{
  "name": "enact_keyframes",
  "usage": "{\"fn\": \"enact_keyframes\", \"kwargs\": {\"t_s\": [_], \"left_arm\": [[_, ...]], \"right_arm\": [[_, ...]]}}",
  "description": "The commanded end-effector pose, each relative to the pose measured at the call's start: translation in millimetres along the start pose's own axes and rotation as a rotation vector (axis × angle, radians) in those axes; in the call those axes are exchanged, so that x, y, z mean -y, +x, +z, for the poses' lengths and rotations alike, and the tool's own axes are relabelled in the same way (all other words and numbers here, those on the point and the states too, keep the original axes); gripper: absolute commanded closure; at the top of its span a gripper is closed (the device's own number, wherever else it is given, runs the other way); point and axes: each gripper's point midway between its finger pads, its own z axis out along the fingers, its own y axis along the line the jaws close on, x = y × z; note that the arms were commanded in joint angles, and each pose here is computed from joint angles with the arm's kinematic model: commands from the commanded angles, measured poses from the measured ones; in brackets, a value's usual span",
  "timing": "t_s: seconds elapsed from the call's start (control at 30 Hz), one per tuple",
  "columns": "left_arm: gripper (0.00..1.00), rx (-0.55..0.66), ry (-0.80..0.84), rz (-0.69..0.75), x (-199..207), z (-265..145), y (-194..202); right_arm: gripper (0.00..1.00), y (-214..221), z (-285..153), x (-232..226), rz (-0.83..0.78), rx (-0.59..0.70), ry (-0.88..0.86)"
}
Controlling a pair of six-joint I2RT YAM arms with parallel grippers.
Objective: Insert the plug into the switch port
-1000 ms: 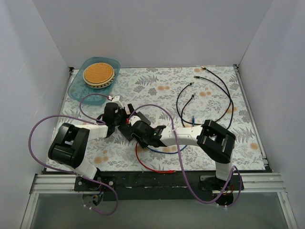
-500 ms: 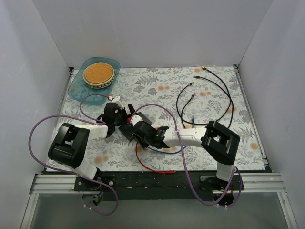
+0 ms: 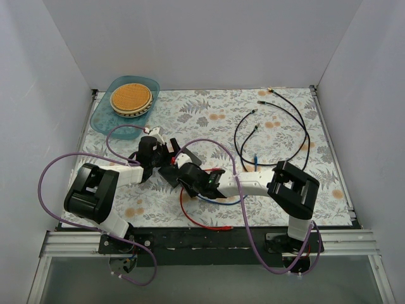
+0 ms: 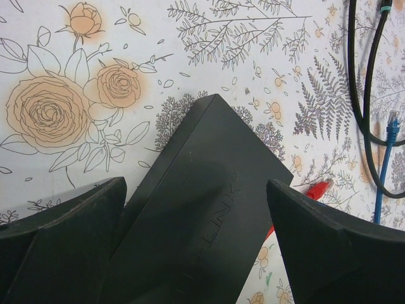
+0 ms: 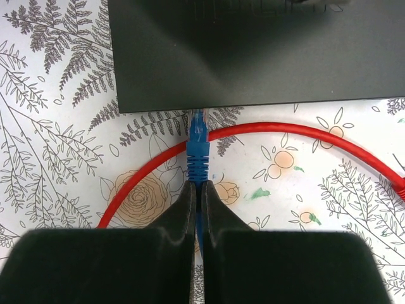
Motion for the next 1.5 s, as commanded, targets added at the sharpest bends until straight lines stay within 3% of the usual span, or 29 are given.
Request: {"fn": "enact_keyframes", "kwargs": {"t_s": [0.0,0.7,1.0,1.47], "left_arm": [[0.07,-0.086,-0.019,-0.016,-6,-6,25],[0.07,-0.074,0.057,-0.015,12,-16,20],[0.08,-0.099,0.101,-0.009,17,-18,27],[0.27,-0.151,0.132,-0.061,17,-27,50]], "right_arm": [[0.99,-26,-4,3,0.043,0.101,0.031],[0.99,-22,14,5,0.043,0.042,0.088],[0.99,-36,16,-3,0.038,0.076,0.056],[0.99,-73,0,-21,0.068,0.24,-0.061]]}}
